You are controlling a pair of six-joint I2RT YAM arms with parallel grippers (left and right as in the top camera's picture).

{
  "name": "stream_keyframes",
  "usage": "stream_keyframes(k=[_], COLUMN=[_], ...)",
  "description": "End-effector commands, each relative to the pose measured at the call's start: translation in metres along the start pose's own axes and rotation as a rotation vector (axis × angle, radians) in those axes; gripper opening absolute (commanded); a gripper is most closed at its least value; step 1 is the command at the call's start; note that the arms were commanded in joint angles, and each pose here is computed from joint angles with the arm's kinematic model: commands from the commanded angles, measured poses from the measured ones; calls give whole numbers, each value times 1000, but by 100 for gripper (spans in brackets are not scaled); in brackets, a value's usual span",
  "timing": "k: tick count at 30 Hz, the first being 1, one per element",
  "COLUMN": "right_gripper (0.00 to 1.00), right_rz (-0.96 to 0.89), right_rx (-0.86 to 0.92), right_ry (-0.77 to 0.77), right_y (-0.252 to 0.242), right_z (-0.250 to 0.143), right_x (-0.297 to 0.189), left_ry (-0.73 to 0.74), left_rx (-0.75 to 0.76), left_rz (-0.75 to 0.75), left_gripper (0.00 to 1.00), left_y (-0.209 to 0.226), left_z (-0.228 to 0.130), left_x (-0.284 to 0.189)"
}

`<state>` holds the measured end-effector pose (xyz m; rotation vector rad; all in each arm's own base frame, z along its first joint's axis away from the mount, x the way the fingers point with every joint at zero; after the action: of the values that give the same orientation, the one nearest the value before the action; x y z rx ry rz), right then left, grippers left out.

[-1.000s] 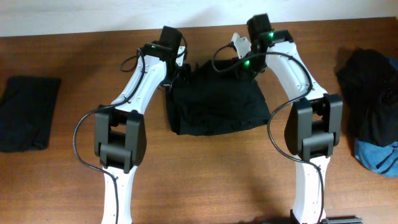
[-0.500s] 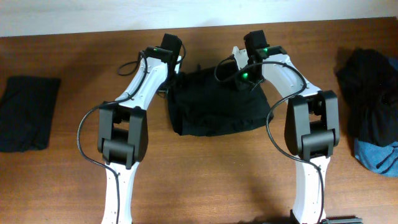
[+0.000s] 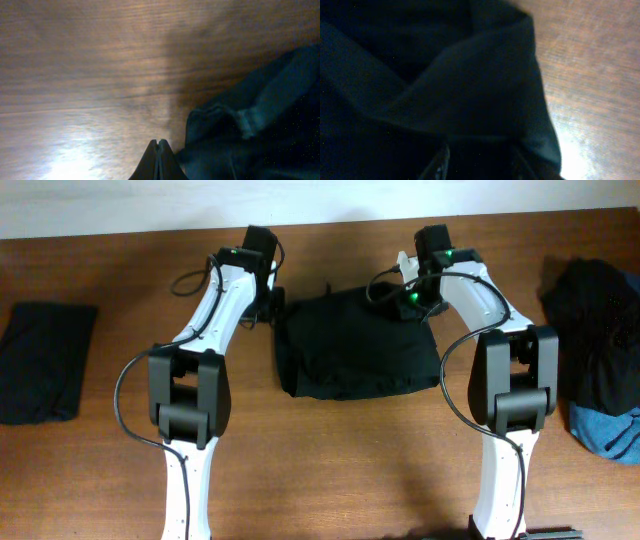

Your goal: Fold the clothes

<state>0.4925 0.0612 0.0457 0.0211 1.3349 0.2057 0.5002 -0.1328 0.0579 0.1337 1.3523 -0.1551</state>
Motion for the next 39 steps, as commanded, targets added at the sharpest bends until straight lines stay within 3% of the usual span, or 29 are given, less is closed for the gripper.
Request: stream_keyframes(k=[1,8,11,14,20,30,39], right_gripper=[45,45,35,4,4,4,4], right_rz=[40,54,58,59,108,152,180], right_rx=[9,17,29,61,88,180,175], right_ry=[-58,-9,34,76,185,238,436], right_y=[7,21,26,27,35,43,46], right_z=[24,23,11,1,-23,-34,-79], right_x=[-31,-117,-142,-149,-151,-148,-113], left_ry=[-168,-225,-193,-155,-88,5,30], left_rx=[14,38,56,68,127,164,153], left_rz=[10,-71,-188,-243,-253,-224,-235], left_gripper=[0,0,1,0,0,0,0], left_y=[1,-21,-41,-53,-83,-112,-137], left_z=[26,18,8,0,-20,-48,-62], left_x=[-77,-135,-142,-140,-140,-135,-87])
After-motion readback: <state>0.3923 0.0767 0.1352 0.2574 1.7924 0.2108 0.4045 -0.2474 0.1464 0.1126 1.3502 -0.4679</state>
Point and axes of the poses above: each gripper's point midway between its finger pads, its own x axis out along the fingers, its own y axis along the line the jaws close on, z = x × y, the point moved 2 cm from there along -x, back along the fingers, and after that the axes turned 6 degrees about x, right-handed, at the moved point
